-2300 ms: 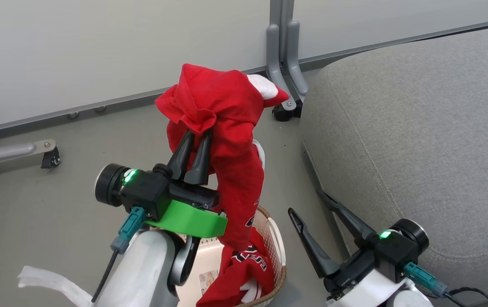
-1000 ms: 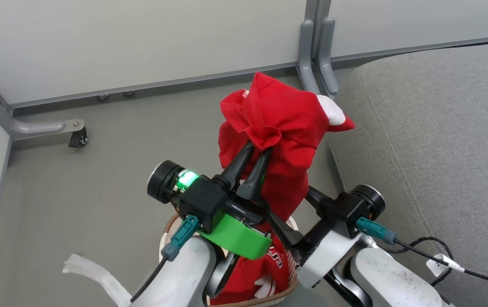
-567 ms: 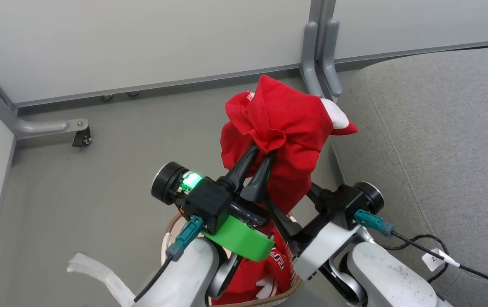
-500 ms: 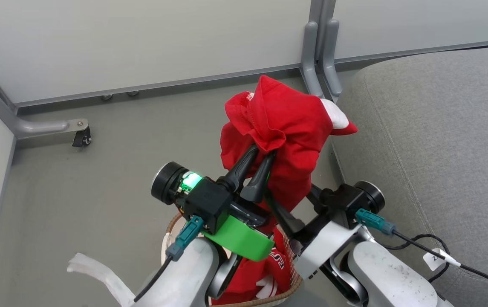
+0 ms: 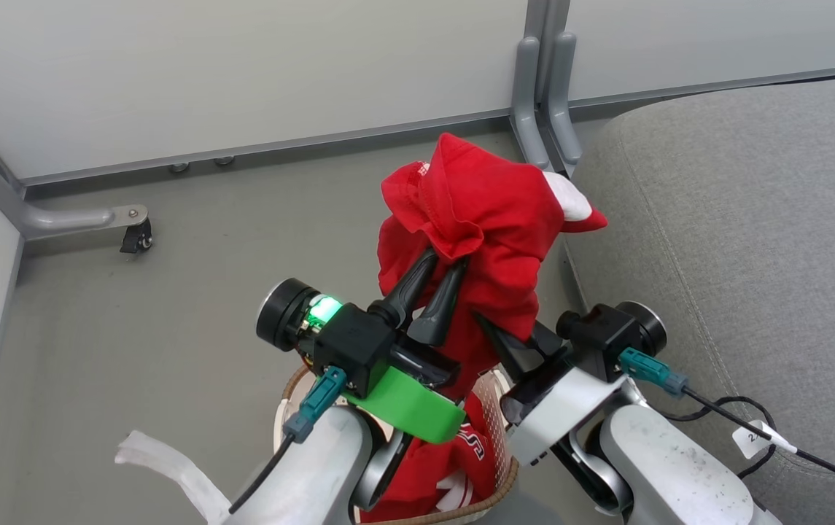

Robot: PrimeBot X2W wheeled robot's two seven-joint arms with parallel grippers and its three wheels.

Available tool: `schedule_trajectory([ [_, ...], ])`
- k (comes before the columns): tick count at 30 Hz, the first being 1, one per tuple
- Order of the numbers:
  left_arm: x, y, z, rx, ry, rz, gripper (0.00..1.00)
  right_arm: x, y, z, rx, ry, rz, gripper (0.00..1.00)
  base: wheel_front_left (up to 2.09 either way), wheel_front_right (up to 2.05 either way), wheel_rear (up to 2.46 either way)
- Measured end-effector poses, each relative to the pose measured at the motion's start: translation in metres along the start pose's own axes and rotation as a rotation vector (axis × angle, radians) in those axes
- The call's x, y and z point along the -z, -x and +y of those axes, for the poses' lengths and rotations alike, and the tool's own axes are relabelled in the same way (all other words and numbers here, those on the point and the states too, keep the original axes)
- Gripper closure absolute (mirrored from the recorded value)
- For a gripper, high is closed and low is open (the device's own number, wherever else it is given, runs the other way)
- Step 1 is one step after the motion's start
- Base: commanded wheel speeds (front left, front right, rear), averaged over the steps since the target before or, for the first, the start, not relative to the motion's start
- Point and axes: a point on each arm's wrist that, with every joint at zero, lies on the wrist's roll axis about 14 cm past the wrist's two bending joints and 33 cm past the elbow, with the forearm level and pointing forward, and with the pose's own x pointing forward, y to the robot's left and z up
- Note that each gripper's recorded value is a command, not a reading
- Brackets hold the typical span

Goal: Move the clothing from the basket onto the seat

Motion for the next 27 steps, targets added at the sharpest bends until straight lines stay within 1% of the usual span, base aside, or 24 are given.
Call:
schedule_trajectory([
  [19,-0.0005,0.0014,-0.0017,0.003,-0.009,0.002,1.00,-0.0023,0.0037,0.0028,0.001,-0.004,-0.008,1.00,0.00,0.00,0.00],
  [20,0.0006,0.0018,-0.0015,0.002,-0.010,0.006,0.94,-0.0026,0.0039,0.0029,0.001,-0.004,-0.009,1.00,0.00,0.00,0.00],
  [21,0.0026,0.0025,-0.0012,0.000,-0.010,0.012,0.51,-0.0033,0.0040,0.0029,0.001,-0.003,-0.011,1.00,0.00,0.00,0.00],
  [22,0.0037,0.0030,-0.0007,-0.002,-0.010,0.016,0.13,-0.0042,0.0039,0.0027,0.001,-0.002,-0.013,1.00,0.00,0.00,0.00],
  [23,0.0049,0.0036,0.0005,-0.007,-0.011,0.020,0.00,-0.0055,0.0038,0.0023,0.002,-0.002,-0.017,1.00,0.00,0.00,0.00],
  [27,0.0092,0.0065,0.0051,-0.025,-0.015,0.035,0.00,-0.0097,0.0034,0.0010,0.007,-0.001,-0.030,1.00,0.00,0.00,0.00],
])
